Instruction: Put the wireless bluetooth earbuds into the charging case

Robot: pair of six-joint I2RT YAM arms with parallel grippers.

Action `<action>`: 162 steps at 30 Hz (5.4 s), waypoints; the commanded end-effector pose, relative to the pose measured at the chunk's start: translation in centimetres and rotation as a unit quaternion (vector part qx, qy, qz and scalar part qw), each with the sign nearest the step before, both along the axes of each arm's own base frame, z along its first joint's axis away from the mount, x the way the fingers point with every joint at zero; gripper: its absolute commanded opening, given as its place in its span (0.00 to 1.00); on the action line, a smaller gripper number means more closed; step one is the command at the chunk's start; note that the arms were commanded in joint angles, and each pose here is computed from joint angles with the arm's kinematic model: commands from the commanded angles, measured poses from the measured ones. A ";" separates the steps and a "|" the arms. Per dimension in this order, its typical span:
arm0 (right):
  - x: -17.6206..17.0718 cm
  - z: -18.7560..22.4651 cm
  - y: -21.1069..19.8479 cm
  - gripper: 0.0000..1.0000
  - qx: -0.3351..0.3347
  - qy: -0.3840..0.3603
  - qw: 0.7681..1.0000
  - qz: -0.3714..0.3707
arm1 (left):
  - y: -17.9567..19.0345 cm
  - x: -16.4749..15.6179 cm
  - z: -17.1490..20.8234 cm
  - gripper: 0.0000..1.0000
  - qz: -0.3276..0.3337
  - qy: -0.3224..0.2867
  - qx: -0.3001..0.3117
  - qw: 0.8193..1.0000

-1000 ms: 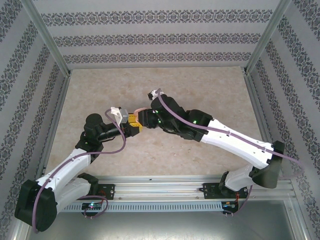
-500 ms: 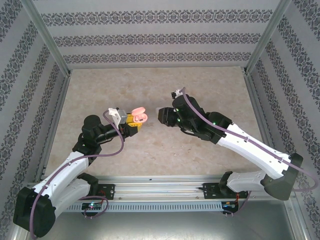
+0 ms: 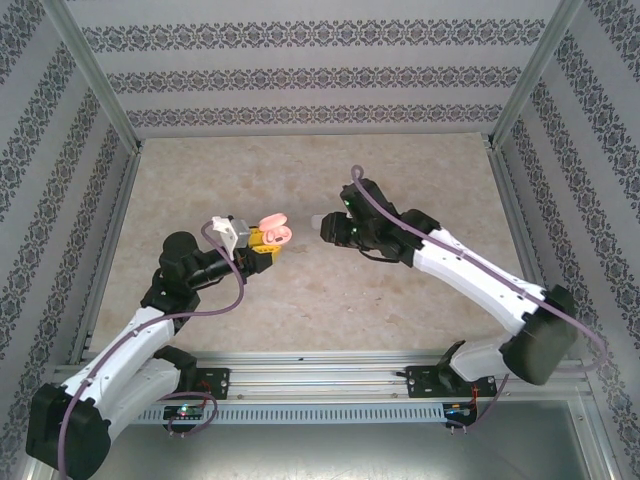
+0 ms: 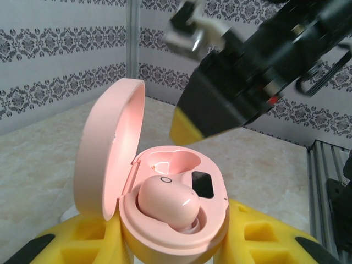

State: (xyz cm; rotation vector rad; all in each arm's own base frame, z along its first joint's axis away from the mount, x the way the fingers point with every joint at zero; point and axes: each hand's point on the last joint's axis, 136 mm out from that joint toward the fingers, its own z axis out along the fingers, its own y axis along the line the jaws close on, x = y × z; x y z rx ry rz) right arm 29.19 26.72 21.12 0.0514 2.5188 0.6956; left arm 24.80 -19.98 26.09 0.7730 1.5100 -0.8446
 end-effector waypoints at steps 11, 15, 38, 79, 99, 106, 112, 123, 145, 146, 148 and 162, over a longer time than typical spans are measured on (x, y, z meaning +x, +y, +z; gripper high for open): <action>6.7 -8.3 7.3 0.38 0.011 0.051 0.998 0.035 | 1.8 -0.1 -2.0 0.13 0.025 0.030 0.030 0.999; 8.4 -10.0 9.6 0.38 0.012 0.066 0.996 0.050 | 2.5 -0.7 -2.2 0.12 0.041 0.025 0.041 0.998; 10.5 -15.3 16.0 0.45 -0.105 0.102 0.981 0.130 | 3.4 -3.0 -1.2 0.11 0.046 0.018 0.039 0.998; 7.7 -15.7 14.6 0.21 -0.218 0.070 0.955 0.189 | 3.6 -4.8 -0.5 0.10 0.037 -0.004 0.032 0.999; -5.2 -19.1 0.0 0.23 -0.252 0.138 0.937 0.200 | 2.9 -5.1 -1.7 0.10 0.009 0.011 0.017 1.000; -5.1 -17.7 -0.7 0.37 -0.248 0.140 0.945 0.161 | 2.9 -5.3 -2.1 0.10 0.005 0.016 0.023 1.000; -5.2 -15.1 -0.6 0.37 -0.211 0.128 0.964 0.099 | 2.9 -5.3 -2.5 0.10 0.007 0.017 0.025 1.000; -6.3 -15.0 3.1 0.35 -0.157 0.136 0.976 0.064 | 3.0 -5.1 -3.2 0.10 0.011 0.022 0.036 0.999; -6.6 -19.9 5.9 0.35 -0.111 0.199 0.973 0.041 | 3.0 -4.9 -3.5 0.10 0.014 0.028 0.039 0.999; -6.6 -20.1 5.7 0.35 -0.115 0.201 0.972 0.038 | 3.0 -4.9 -3.5 0.10 0.014 0.028 0.040 0.999; -6.4 -20.2 5.3 0.35 -0.125 0.201 0.971 0.032 | 3.1 -4.9 -3.6 0.10 0.015 0.028 0.040 0.999; -3.4 -19.5 3.3 0.38 -0.165 0.193 0.967 0.011 | 3.1 -4.6 -4.0 0.10 0.018 0.036 0.046 0.998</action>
